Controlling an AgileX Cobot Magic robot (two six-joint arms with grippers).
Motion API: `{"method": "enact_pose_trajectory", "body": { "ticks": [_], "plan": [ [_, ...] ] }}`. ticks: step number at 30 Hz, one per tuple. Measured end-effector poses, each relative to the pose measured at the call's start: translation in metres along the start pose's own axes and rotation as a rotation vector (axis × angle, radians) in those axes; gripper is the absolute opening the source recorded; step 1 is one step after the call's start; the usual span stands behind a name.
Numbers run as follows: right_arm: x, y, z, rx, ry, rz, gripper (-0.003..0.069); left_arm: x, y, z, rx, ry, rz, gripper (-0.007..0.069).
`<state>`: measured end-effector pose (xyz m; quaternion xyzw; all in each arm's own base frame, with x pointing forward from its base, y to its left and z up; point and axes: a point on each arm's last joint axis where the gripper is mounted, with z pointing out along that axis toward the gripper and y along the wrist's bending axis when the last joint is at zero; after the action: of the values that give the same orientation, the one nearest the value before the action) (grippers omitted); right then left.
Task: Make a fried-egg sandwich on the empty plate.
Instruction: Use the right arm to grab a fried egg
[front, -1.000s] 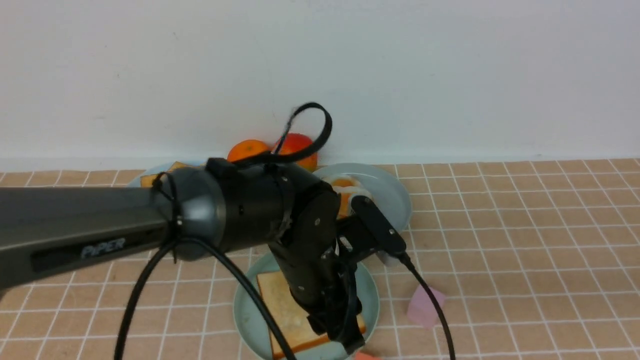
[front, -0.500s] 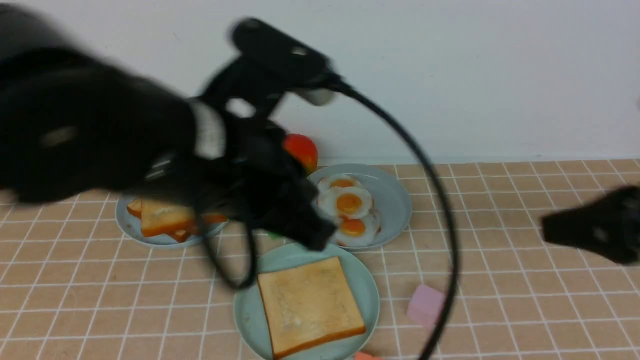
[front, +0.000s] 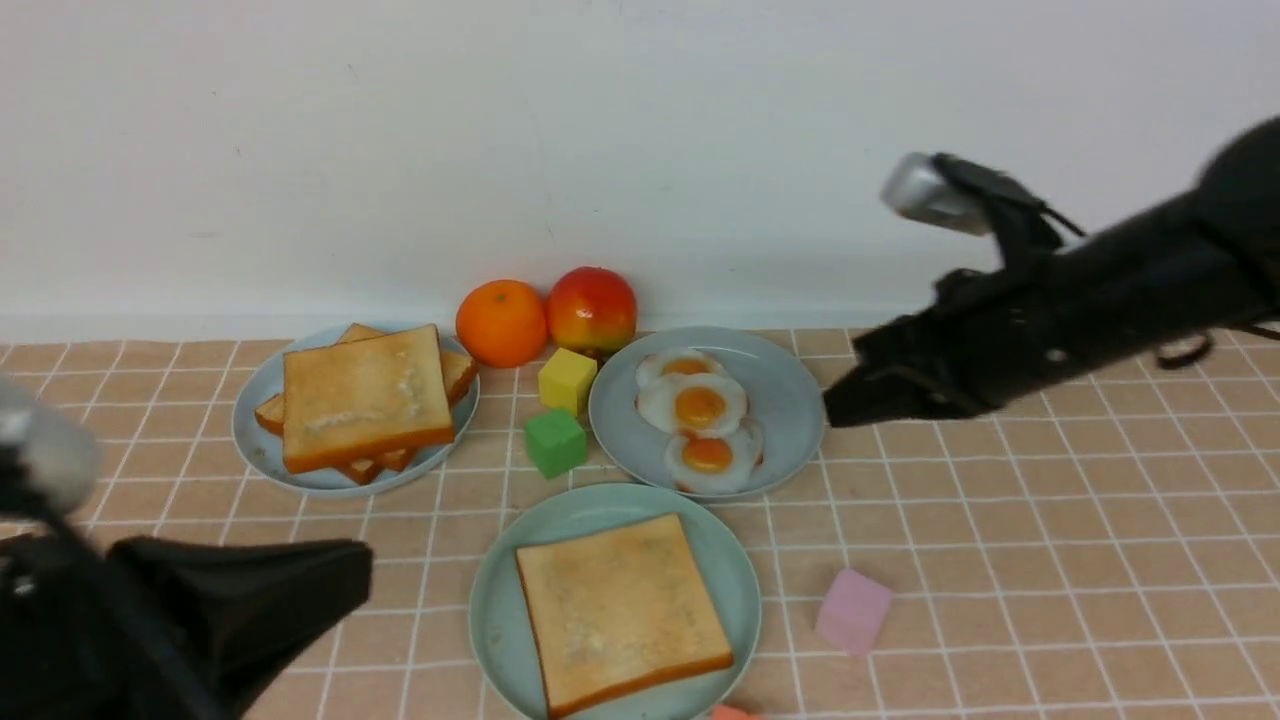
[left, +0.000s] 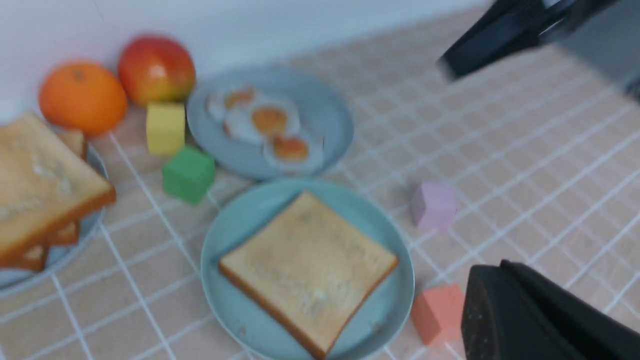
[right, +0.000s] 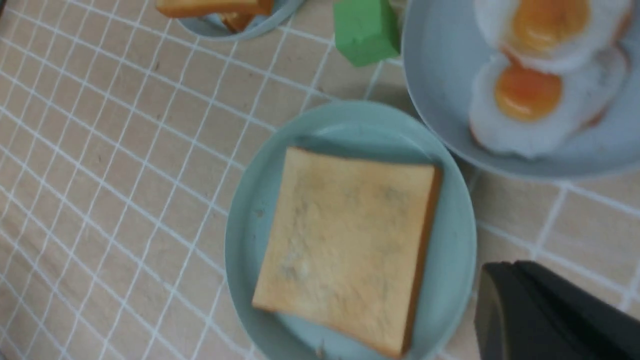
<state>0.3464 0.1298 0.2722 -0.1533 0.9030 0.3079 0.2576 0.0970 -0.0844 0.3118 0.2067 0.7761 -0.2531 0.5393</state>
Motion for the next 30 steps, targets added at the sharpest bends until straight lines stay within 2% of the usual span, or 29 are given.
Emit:
{"method": "enact_pose_trajectory", "body": {
  "ticks": [4, 8, 10, 11, 12, 17, 24, 30],
  "plan": [
    [-0.013, -0.009, 0.014, 0.025, -0.005, 0.005, 0.0064, -0.002, 0.001, -0.006, 0.001, -0.038, 0.019, -0.0013],
    [-0.029, -0.025, 0.038, 0.050, 0.008, 0.044, 0.0168, -0.003, 0.000, -0.007, 0.004, -0.052, 0.021, -0.0013],
    [-0.036, -0.036, 0.055, 0.057, 0.018, 0.079, 0.0253, -0.003, 0.000, -0.007, 0.006, -0.055, 0.021, -0.0013],
    [-0.036, -0.037, 0.056, 0.057, 0.019, 0.082, 0.0260, -0.003, 0.000, -0.007, 0.007, -0.057, 0.021, -0.0013],
    [-0.040, -0.043, 0.067, 0.058, 0.024, 0.105, 0.0316, -0.003, 0.000, -0.007, 0.008, -0.061, 0.023, -0.0013],
    [-0.048, -0.069, 0.107, 0.074, 0.022, 0.172, 0.0417, -0.004, 0.000, -0.007, 0.010, -0.066, 0.022, -0.0013],
    [-0.056, -0.091, 0.138, 0.101, -0.026, 0.222, 0.0446, -0.004, 0.000, -0.007, 0.011, -0.067, 0.017, -0.0013],
    [-0.056, -0.103, 0.159, 0.076, -0.059, 0.288, 0.0447, -0.004, 0.000, -0.007, 0.013, -0.067, 0.010, -0.0013]
  ]
}}
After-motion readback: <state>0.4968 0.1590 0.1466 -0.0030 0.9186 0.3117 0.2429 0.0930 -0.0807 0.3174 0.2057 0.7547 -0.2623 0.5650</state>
